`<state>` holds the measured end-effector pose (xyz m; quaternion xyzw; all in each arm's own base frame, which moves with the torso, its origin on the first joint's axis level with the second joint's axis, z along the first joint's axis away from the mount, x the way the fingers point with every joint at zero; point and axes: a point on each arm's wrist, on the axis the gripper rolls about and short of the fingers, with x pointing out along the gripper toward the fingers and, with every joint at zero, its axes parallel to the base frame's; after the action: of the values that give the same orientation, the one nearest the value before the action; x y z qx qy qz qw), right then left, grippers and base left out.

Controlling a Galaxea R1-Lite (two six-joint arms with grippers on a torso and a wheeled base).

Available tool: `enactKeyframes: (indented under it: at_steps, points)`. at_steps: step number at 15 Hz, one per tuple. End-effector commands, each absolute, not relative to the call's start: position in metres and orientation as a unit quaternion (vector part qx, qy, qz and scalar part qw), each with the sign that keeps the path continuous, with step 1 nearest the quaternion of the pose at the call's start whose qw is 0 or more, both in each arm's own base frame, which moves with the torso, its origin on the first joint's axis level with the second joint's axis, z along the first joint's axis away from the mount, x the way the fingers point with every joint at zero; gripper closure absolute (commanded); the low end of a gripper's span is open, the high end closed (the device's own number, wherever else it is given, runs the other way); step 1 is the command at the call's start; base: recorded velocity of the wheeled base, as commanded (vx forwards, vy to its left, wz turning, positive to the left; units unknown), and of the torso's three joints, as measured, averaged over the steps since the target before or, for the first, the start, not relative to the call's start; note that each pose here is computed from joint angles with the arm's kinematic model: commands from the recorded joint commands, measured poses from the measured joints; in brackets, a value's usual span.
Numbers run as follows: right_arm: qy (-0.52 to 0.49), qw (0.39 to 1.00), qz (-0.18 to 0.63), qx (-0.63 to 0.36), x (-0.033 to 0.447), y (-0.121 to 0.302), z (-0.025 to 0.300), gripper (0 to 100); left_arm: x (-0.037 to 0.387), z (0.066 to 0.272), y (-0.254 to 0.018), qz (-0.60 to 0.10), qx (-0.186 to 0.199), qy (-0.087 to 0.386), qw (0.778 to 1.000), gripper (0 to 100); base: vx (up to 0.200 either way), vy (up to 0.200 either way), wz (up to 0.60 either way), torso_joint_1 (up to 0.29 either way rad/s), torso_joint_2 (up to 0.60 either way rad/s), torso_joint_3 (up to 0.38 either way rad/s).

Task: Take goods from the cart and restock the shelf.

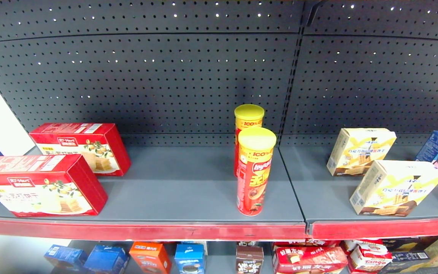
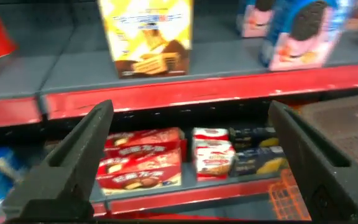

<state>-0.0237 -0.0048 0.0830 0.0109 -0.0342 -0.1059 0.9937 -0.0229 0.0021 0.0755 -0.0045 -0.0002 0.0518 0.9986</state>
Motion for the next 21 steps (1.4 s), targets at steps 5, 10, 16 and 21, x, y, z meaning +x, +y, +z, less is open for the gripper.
enactKeyframes:
  at_steps: [5, 10, 16, 21]
  points:
    - [-0.034, 0.999, -0.040, 0.005, -0.0231, -0.0018, 0.0824, 0, -0.0228, 0.0755, 0.0021, 0.052, -0.005, 0.001, 0.999, 0, 0.000, 0.000, 0.00, 0.000, 0.00, 0.000]
    - [-0.034, 0.999, -0.002, -0.004, -0.0230, -0.0002, 0.0824, 0, -0.0228, 0.0755, 0.0021, 0.052, -0.005, 0.001, 0.999, 0, 0.000, 0.000, 0.00, 0.000, 0.00, 0.000]
    - [-0.038, 0.999, 0.001, -0.013, -0.0231, 0.0000, 0.0833, 0, -0.0228, 0.0755, 0.0021, 0.052, -0.005, 0.001, 0.999, 0, 0.000, 0.000, 0.00, 0.000, 0.00, 0.000]
    - [0.003, 1.000, 0.009, -0.011, -0.0228, 0.0003, 0.0749, 0, -0.0228, 0.0755, 0.0021, 0.052, -0.005, 0.001, 0.999, 0, 0.000, 0.000, 0.00, 0.000, 0.00, 0.000]
